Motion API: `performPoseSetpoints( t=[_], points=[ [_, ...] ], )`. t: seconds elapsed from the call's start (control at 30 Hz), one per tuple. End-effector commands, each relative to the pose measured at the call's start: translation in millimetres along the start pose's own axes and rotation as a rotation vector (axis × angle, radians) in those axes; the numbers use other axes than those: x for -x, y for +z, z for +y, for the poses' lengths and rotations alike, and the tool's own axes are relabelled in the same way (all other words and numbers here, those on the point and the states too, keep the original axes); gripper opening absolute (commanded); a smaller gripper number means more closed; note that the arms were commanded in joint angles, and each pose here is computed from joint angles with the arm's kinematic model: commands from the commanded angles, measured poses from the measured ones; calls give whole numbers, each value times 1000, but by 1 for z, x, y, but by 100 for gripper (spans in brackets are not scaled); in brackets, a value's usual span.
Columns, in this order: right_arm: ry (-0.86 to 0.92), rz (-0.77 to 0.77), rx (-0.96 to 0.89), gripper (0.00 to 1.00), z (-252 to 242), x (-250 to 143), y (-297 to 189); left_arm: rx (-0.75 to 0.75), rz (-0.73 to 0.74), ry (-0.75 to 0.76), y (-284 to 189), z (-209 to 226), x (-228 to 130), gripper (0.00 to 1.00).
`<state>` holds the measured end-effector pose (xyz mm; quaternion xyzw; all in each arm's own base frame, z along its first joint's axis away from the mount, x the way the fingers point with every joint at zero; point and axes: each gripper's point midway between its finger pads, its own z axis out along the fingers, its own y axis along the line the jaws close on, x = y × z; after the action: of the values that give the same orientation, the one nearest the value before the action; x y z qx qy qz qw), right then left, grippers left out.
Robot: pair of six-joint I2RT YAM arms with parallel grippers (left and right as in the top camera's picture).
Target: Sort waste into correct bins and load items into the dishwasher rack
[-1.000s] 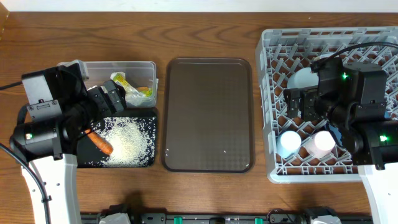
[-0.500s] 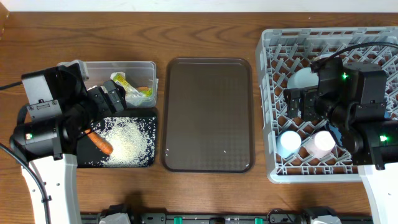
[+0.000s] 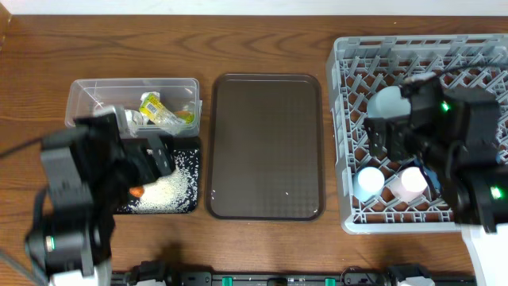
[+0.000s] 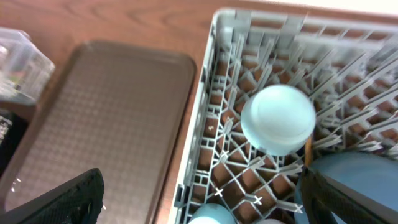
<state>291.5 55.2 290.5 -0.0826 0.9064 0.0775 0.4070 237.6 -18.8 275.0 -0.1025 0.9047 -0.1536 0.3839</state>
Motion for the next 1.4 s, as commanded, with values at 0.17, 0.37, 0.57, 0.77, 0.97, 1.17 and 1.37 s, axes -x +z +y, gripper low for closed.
performPoseSetpoints(
  t=[0.17, 0.37, 0.57, 0.77, 0.97, 1.17, 1.37],
  points=[
    [-19, -276, 3, 99, 11, 12, -89, -50, -38, 74, -14, -5, -50, 98],
    [-36, -427, -3, 99, 16, 9, -138, -72, -35, 94, -8, 1, -85, 98],
    [-38, -485, -14, 99, 17, 5, -157, -72, -28, 95, 3, 11, -112, 98],
    [-15, -496, -62, 99, 7, 5, -160, -69, -14, 91, 17, 21, -136, 98],
    [4, -498, -100, 99, 0, 5, -161, -62, 11, 84, 32, 32, -158, 98],
    [10, -499, -111, 99, -2, 5, -161, -54, 46, 74, 50, 43, -181, 98],
    [10, -498, -111, 99, -2, 5, -161, -45, 81, 65, 70, 55, -205, 98]
  ],
)
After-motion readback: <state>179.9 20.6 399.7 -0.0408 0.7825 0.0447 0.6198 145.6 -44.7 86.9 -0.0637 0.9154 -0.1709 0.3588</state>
